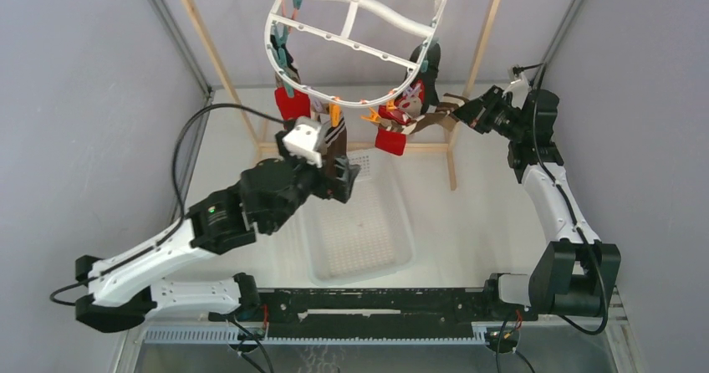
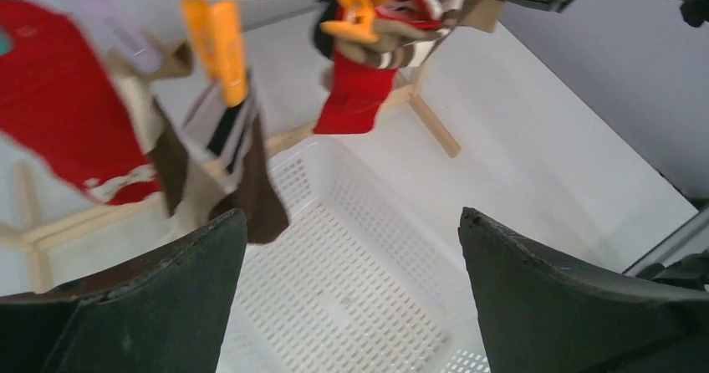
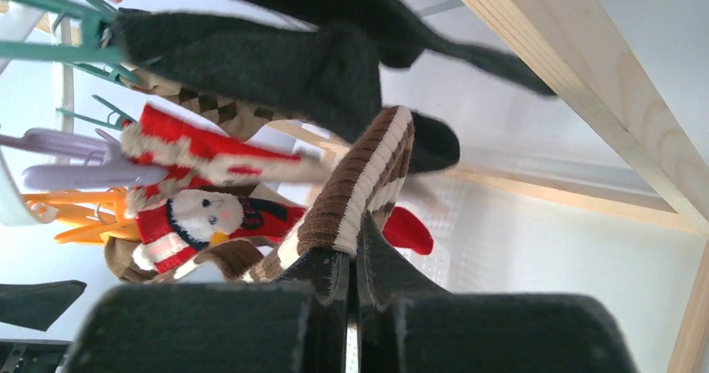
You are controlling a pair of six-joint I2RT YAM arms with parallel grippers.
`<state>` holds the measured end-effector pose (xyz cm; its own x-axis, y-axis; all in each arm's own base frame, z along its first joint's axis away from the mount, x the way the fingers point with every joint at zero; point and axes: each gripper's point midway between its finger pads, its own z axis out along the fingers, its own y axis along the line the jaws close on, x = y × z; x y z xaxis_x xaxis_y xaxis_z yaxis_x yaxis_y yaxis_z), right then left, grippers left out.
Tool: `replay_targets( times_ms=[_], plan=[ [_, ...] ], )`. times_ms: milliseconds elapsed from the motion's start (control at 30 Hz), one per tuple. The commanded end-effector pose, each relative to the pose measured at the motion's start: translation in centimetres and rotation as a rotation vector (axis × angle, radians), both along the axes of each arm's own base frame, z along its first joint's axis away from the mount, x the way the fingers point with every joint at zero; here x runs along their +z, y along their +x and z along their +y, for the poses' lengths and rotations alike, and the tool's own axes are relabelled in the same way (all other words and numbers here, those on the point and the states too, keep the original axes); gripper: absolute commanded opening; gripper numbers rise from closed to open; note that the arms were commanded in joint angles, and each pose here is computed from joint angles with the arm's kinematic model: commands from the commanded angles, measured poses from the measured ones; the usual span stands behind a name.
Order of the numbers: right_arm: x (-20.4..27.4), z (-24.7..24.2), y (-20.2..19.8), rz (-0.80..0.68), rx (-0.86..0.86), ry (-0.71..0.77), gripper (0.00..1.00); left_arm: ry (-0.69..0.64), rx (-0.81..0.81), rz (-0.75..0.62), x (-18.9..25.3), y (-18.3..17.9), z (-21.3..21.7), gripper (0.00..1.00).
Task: Remove the socks clipped to the hanger
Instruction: Adjust the hanger on the clothesline.
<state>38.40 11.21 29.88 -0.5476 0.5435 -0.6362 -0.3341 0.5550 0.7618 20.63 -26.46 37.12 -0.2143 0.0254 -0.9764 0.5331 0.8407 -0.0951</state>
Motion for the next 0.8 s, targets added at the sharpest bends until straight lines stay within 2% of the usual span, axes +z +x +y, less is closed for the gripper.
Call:
replay_targets(
  times_ms=[0, 300, 433, 533, 767],
  plan=[
    [-0.1, -0.2, 0.0, -0.031, -0.008, -0.043, 0.0, -0.062, 0.152, 0.002, -0.6, -0.3, 5.4, 1.0],
    [0.1, -0.4, -0.4, -0.03, -0.019, -0.048, 0.0, -0.023, 0.362, -0.028, -3.9, 0.5, 11.9, 1.0],
    [0.4, -0.5, -0.7, -0.038, -0.019, -0.053, 0.0, -0.095, 0.412, -0.021, -5.5, 1.5, 13.8, 1.0],
    [0.4, -0.5, -0.8, -0.035, -0.017, -0.053, 0.0, -0.116, 0.391, -0.009, -6.8, 2.3, 13.7, 1.0],
    [-0.3, -0.5, -0.8, -0.027, -0.015, -0.052, 0.0, -0.049, 0.343, 0.008, -9.5, 4.6, 10.9, 1.0]
  ],
)
